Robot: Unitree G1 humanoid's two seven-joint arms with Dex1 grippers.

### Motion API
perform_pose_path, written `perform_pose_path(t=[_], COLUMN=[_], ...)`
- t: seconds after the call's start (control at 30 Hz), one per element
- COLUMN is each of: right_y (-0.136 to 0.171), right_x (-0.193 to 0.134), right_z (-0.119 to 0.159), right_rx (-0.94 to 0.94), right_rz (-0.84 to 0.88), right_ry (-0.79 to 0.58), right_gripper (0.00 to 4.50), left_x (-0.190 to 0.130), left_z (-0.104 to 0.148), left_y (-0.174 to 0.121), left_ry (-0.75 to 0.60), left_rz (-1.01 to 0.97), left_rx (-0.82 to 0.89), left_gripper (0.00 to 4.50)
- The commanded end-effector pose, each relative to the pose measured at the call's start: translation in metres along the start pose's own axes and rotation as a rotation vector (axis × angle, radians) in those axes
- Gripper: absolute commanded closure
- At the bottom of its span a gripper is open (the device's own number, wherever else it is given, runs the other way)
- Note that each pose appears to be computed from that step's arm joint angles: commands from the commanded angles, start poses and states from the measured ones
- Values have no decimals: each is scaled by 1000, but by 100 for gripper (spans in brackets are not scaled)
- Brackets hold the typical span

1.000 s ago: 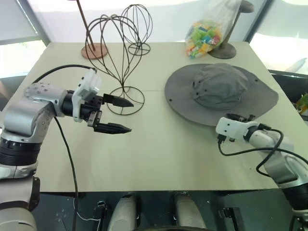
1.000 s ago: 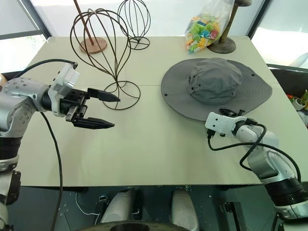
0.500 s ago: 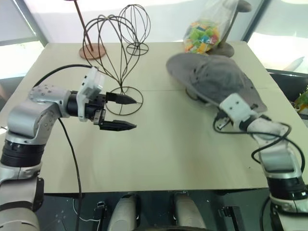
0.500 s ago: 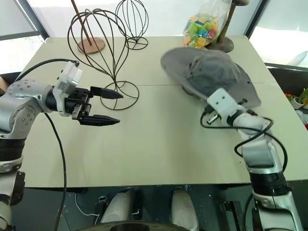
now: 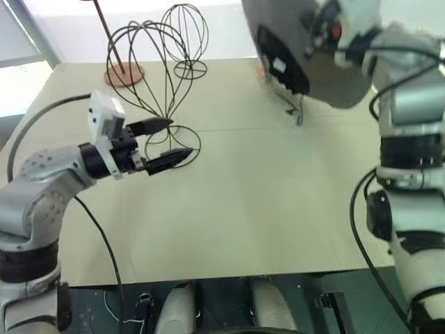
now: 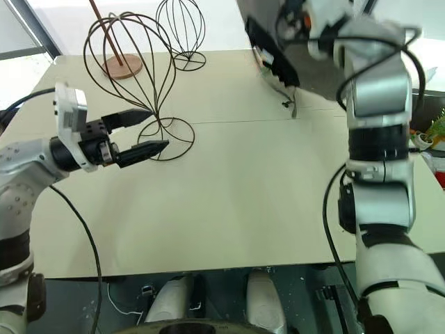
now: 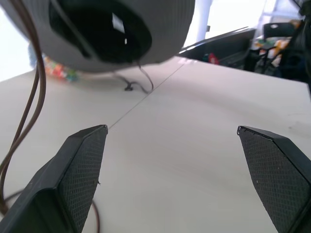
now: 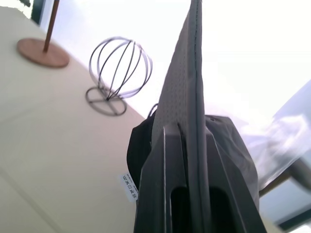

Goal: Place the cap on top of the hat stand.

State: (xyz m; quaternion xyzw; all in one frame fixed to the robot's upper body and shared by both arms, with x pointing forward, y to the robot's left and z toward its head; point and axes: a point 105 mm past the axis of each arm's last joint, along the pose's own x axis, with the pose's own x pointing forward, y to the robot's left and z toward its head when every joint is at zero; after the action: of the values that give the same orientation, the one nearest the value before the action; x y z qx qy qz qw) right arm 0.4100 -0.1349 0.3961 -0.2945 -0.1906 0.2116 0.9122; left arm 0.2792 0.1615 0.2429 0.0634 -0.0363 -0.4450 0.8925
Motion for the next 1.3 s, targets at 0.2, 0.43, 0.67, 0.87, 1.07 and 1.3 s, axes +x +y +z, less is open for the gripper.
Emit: perform_pose_path(t=[0.2,0.43,0.67,0.87,1.07,1.3], right_y=[17,49,109,148,162,176], right_x=[38,50,36,8,-9,-20], right_z=[72,130,138,103,68,54], right_rx=[-113,-179,-448,-625,-677,-824], right_rz=[70,149,329,475,522,421], right_ry=[-248,-452,-636,-712,-689,-738], right_gripper=[446,446,446,446,446,446], left_x=[-65,-125,-160,-169,-166,-161], left_z=[21,27,44,37,38,36], left_y=[11,3,-6,-6,-3,3], left_ry=[-24,-50,-89,-8,-8,-5], left_rz=[345,497,565,574,552,515], left_rx=[82,10,-16,-14,-9,-15], left_gripper=[0,0,0,0,0,0])
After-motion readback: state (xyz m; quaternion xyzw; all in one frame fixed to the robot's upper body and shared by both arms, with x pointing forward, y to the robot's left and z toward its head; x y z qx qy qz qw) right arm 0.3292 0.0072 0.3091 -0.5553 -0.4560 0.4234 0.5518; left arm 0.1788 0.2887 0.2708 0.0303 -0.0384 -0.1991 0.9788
